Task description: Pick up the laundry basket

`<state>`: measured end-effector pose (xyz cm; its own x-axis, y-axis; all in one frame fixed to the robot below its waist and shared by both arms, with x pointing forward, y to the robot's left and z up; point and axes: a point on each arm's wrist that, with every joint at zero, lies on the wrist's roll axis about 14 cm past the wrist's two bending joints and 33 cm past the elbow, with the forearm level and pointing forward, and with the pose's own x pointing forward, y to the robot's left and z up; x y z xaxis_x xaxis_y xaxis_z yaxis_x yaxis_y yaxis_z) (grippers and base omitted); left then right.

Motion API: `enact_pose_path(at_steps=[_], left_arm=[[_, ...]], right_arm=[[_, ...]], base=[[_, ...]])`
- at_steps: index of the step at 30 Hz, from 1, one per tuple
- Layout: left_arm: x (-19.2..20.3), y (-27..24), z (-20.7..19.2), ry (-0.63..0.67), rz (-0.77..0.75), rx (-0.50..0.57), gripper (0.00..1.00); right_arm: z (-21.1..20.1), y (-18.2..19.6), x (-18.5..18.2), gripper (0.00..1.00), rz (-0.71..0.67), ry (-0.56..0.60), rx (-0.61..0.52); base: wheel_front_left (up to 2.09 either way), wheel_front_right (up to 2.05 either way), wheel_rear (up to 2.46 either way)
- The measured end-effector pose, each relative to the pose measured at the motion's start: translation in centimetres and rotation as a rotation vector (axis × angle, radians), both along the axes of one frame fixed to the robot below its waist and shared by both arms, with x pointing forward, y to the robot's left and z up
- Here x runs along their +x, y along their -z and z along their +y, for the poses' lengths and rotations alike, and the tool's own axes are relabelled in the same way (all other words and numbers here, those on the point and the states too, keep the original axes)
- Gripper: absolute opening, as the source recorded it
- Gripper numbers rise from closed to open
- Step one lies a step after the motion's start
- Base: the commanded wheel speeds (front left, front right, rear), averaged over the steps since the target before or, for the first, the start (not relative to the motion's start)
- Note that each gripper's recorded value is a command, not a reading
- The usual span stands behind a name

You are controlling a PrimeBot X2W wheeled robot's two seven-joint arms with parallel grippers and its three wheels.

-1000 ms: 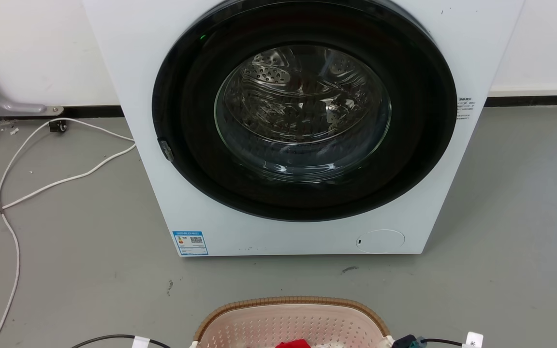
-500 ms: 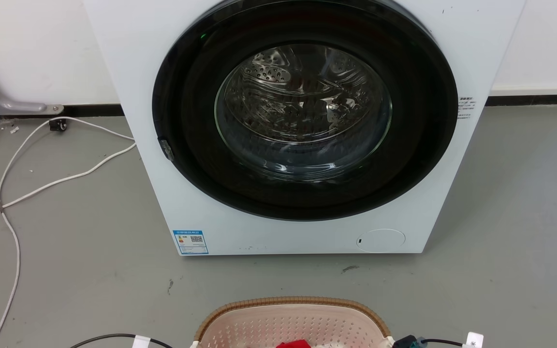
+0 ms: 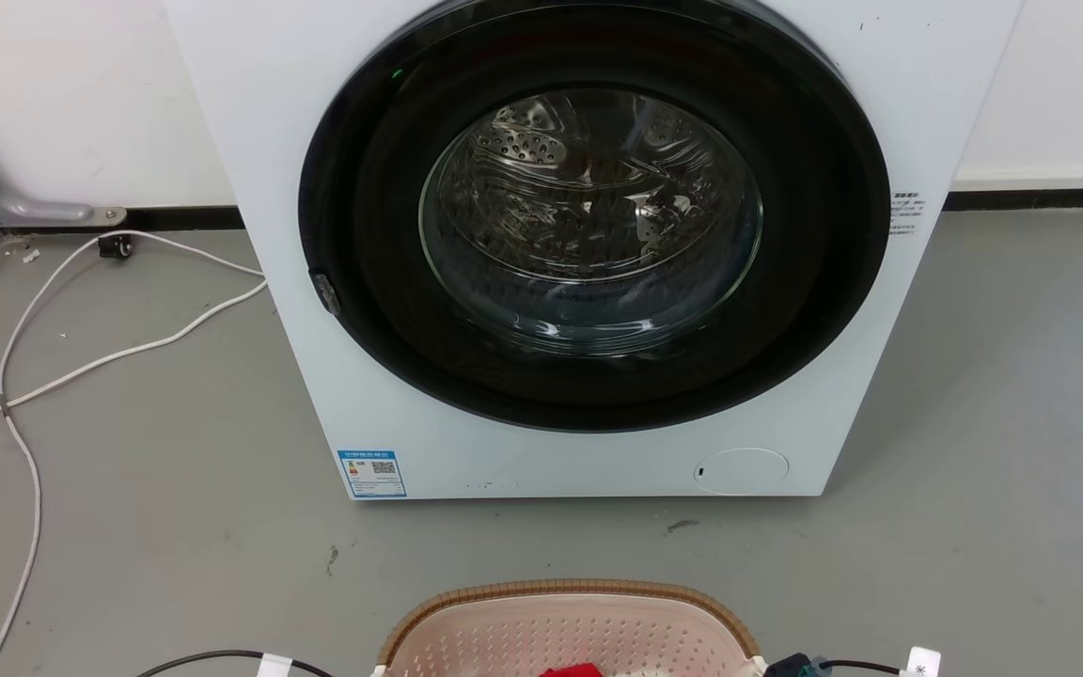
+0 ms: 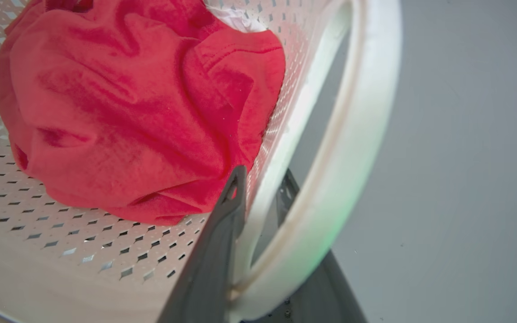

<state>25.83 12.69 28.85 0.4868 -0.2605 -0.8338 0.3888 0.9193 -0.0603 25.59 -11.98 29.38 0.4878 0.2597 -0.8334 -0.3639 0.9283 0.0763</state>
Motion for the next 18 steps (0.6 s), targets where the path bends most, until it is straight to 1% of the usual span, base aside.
enact_pose_path(at_steps=[18], left_arm=[[-0.12,0.06,-0.02,0.0,0.002,-0.002,0.0]], right_arm=[[-0.02,0.07,-0.07,0.0,0.003,-0.003,-0.001]], base=[[0.0,0.0,0.0]])
